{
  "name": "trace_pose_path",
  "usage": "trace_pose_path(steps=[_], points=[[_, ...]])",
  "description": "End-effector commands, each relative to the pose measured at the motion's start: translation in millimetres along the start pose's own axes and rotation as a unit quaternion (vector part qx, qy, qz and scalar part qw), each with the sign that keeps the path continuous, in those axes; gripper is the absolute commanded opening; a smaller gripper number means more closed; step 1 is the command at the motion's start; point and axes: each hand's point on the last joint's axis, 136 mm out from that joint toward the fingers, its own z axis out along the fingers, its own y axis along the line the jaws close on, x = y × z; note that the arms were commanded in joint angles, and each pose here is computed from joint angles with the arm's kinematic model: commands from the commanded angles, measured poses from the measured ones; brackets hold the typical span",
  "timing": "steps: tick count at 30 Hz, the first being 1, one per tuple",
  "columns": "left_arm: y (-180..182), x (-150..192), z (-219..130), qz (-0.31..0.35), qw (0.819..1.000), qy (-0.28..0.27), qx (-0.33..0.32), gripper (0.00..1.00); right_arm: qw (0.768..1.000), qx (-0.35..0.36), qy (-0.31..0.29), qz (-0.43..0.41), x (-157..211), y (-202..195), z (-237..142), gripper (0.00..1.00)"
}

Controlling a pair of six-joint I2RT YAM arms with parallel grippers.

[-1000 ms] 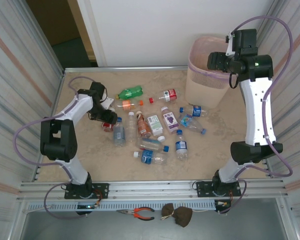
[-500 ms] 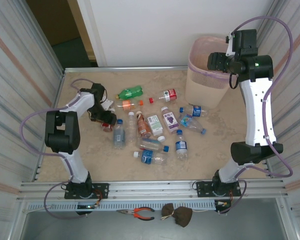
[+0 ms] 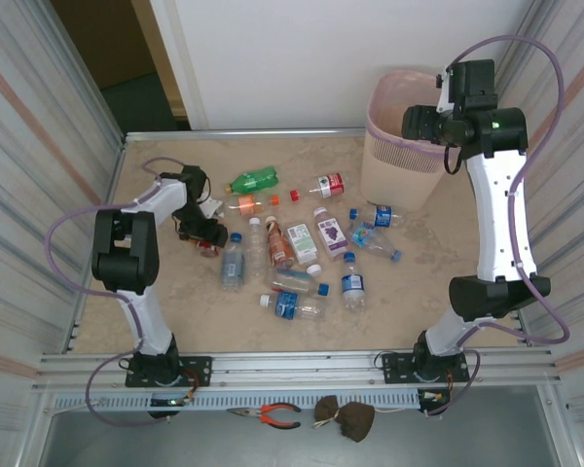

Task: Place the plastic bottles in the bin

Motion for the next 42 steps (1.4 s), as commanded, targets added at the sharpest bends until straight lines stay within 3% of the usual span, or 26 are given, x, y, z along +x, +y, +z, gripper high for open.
trace_pose_path(steps=[1, 17, 26, 32, 42], points=[[-2.7, 6.4, 3.7, 0.011, 1.0, 0.024, 0.005, 0.68, 1.0, -0.013, -0.015, 0.001, -4.7, 5.7, -7.1, 0.84], [-2.9, 20.7, 7.8, 0.018, 0.999, 0.047, -0.012, 0.72, 1.0, -0.018, -0.014, 0.0, -3.0, 10.6, -7.7, 0.83], [-3.4, 21.9, 0.8, 0.019, 0.999, 0.033, -0.018, 0.62, 1.0, -0.021, -0.016, 0.0, -2.8, 11.3, -9.7, 0.83], [-4.5, 19.5, -16.7, 0.02, 1.0, 0.003, -0.022, 0.62, 0.999, -0.027, -0.024, -0.001, -4.3, 13.4, -14.7, 0.83], [-13.4, 6.7, -84.1, 0.017, 0.994, -0.11, -0.015, 0.62, 0.995, -0.08, -0.056, 0.006, -11.3, 29.0, -30.0, 0.83]])
